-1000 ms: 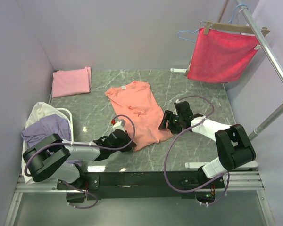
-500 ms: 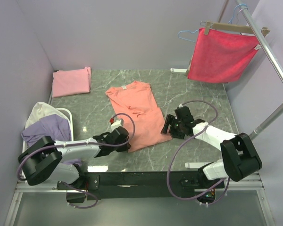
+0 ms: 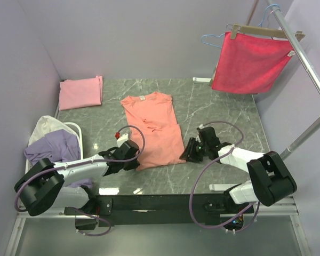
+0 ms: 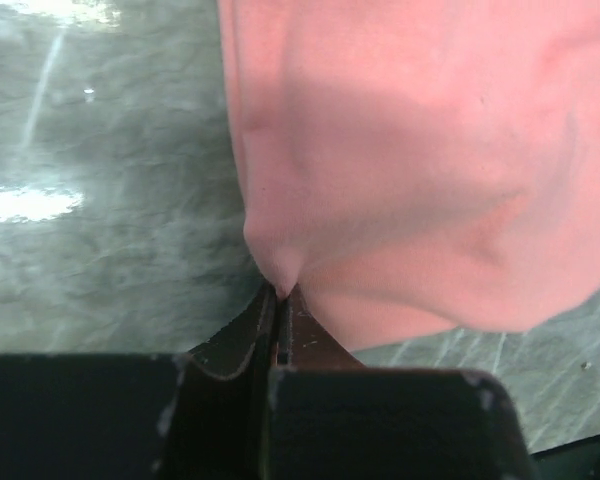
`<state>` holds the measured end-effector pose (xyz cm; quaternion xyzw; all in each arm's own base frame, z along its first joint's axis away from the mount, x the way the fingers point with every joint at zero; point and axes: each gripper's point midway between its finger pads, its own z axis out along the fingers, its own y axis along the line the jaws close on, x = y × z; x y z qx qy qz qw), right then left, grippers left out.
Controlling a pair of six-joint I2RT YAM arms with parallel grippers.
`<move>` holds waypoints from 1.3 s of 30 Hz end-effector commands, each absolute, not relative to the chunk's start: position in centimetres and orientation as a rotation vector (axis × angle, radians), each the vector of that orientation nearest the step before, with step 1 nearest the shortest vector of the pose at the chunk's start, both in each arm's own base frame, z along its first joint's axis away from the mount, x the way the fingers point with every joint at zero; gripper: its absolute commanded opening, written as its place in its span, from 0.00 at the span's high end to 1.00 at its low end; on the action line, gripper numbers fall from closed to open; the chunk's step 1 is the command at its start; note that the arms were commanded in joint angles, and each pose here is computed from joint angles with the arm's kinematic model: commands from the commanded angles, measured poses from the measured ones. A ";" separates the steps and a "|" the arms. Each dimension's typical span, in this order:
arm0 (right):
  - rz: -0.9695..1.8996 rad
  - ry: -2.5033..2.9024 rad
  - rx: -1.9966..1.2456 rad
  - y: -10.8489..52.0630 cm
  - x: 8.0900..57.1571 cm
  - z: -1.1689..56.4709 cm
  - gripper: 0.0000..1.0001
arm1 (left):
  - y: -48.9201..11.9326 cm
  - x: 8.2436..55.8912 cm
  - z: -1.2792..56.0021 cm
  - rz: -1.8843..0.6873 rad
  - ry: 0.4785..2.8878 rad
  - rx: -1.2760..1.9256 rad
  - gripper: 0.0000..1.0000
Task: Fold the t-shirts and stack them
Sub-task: Grab one side of the 2/3 rectangular tshirt with both arms, then fold the long partially folded tshirt into a neat square
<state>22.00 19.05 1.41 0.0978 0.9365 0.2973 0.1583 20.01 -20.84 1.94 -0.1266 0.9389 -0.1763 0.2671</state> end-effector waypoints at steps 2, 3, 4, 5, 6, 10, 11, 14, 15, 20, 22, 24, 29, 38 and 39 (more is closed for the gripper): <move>0.663 3.008 0.387 15.7 13.8 -3.8 1.00 | -17.5 17.6 -0.1 -0.306 2.630 -0.331 0.99; 0.677 3.002 0.376 15.8 13.6 -3.6 1.00 | -17.4 17.3 -0.2 -0.308 2.639 -0.332 0.99; 0.695 3.000 0.364 15.9 13.5 -3.4 1.00 | -17.5 17.3 -0.1 -0.323 2.637 -0.330 0.99; 0.708 2.991 0.352 16.0 13.5 -3.2 1.00 | -17.5 17.2 0.0 -0.327 2.636 -0.327 0.99; 0.732 2.971 0.316 16.4 13.7 -2.7 1.00 | -17.4 17.1 0.0 -0.323 2.639 -0.329 0.99; 0.783 2.927 0.228 17.1 14.1 -0.8 1.00 | -17.4 17.2 1.5 -0.323 2.639 -0.309 0.99; 0.783 2.912 0.211 17.2 14.3 -0.3 1.00 | -17.5 17.2 1.9 -0.328 2.637 -0.305 0.99; 0.814 2.824 0.146 17.7 15.7 2.3 1.00 | -18.0 17.8 4.1 -0.366 2.600 -0.299 0.99; 0.837 2.773 0.121 18.2 16.6 3.8 1.00 | -18.5 18.6 5.4 -0.387 2.571 -0.300 0.99; 0.865 2.678 0.034 19.0 18.5 7.3 1.00 | -19.3 20.1 8.9 -0.403 2.510 -0.275 0.99; 0.859 2.648 0.012 19.4 19.7 8.4 1.00 | -19.8 21.1 10.2 -0.407 2.482 -0.261 0.99; 0.859 2.623 -0.004 19.9 21.0 9.3 1.00 | -20.2 22.0 11.2 -0.403 2.452 -0.261 0.99; 0.799 2.566 -0.039 20.4 24.5 11.0 1.00 | -20.5 24.9 13.0 -0.366 2.383 -0.254 0.99; 0.766 2.503 -0.055 21.3 33.1 13.0 1.00 | -20.6 34.1 17.5 -0.387 2.216 -0.250 0.98; 0.774 2.473 -0.062 21.7 34.5 14.3 1.00 | -20.2 35.1 17.7 -0.379 2.204 -0.248 0.98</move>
